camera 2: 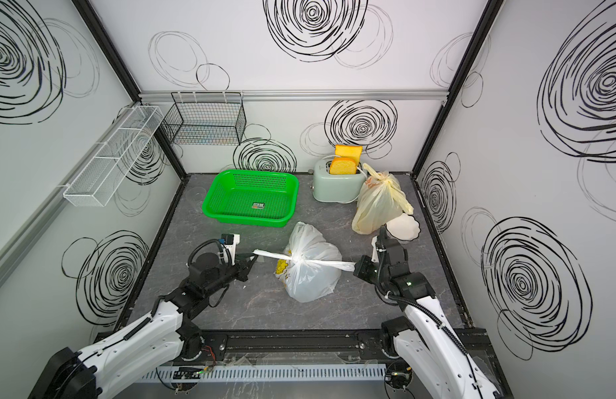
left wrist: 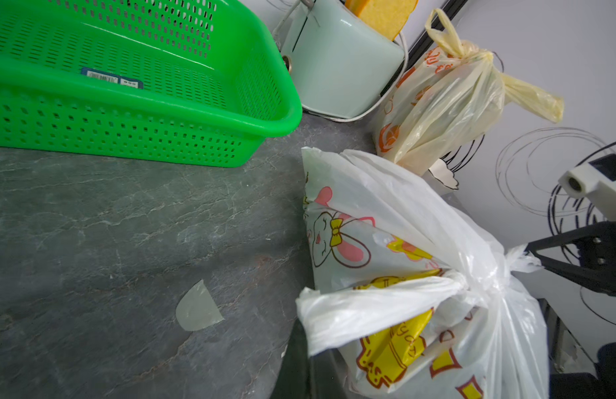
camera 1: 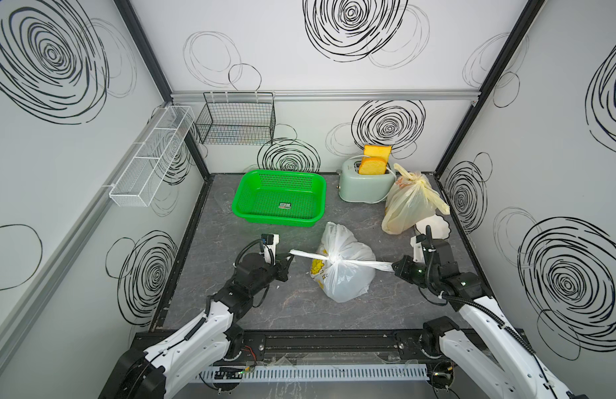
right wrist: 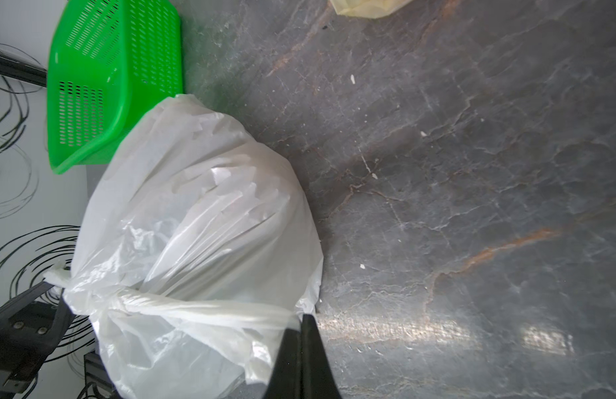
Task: Place the pineapple into a plastic bag & tie a knot
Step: Tie the plastic bag at the center of the board, then reset both arms
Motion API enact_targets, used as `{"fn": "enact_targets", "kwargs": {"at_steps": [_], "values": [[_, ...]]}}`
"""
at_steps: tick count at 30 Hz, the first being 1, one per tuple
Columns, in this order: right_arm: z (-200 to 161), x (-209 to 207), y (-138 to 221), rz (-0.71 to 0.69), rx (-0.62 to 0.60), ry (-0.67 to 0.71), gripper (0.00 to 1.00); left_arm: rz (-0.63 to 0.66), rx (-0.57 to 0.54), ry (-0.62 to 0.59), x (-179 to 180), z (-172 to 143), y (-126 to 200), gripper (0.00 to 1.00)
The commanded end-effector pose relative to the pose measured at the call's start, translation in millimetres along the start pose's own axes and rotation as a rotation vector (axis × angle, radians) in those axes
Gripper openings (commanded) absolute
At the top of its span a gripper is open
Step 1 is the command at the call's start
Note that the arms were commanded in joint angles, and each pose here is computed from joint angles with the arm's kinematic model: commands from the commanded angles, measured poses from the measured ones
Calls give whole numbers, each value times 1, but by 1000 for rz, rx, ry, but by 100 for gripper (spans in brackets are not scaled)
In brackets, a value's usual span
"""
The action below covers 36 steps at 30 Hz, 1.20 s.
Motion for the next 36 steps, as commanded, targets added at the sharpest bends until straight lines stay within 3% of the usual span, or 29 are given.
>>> {"fn": "enact_targets", "kwargs": {"at_steps": [1, 2, 4, 6, 9, 12, 16, 20, 23, 26, 29, 31, 33, 36], "values": [[2, -30, -6, -156, -32, -32, 0, 152, -202, 66, 21, 18, 2, 0], [3, -27, -7, -137, -33, -24, 0, 152, -198, 63, 20, 15, 0, 2], [10, -17, -5, -86, -53, 1, 0, 151, -210, 59, 18, 16, 0, 17], [19, -3, 0, -18, -84, 33, 2, 163, -265, 54, 17, 25, 6, 41], [32, 10, 13, 33, -147, 69, 35, 190, -334, 13, 11, 44, 14, 66], [44, 16, 28, 41, -217, 84, 59, 229, -388, -22, 7, 61, 24, 84], [65, 11, 51, -39, -337, 65, 71, 330, -486, -22, 13, 81, 46, 99], [96, -7, 83, -187, -591, 46, 70, 445, -630, -32, 27, 107, 74, 98], [115, -25, 84, -313, -783, 114, 71, 484, -668, -77, 43, 126, 78, 98], [121, -44, 62, -412, -924, 240, 86, 525, -695, -134, 62, 141, 74, 98], [113, -57, 29, -408, -976, 386, 90, 573, -685, -286, 71, 147, 63, 98], [109, -75, 10, -412, -954, 378, 92, 574, -630, -347, 81, 144, 48, 98], [109, -90, -12, -387, -875, 390, 92, 551, -601, -361, 93, 140, 37, 98], [124, -93, -25, -297, -868, 401, 93, 470, -618, -345, 106, 135, 33, 98]]}}
Point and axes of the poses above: each gripper's point midway between its finger pads, its own y axis back along the fingers, its own x axis along the line the jaws close on, z = x × y, the point moved 3 cm from there along y, back along the fingers, and after that the axes turned 10 degrees about y, right-handed, at the moved point
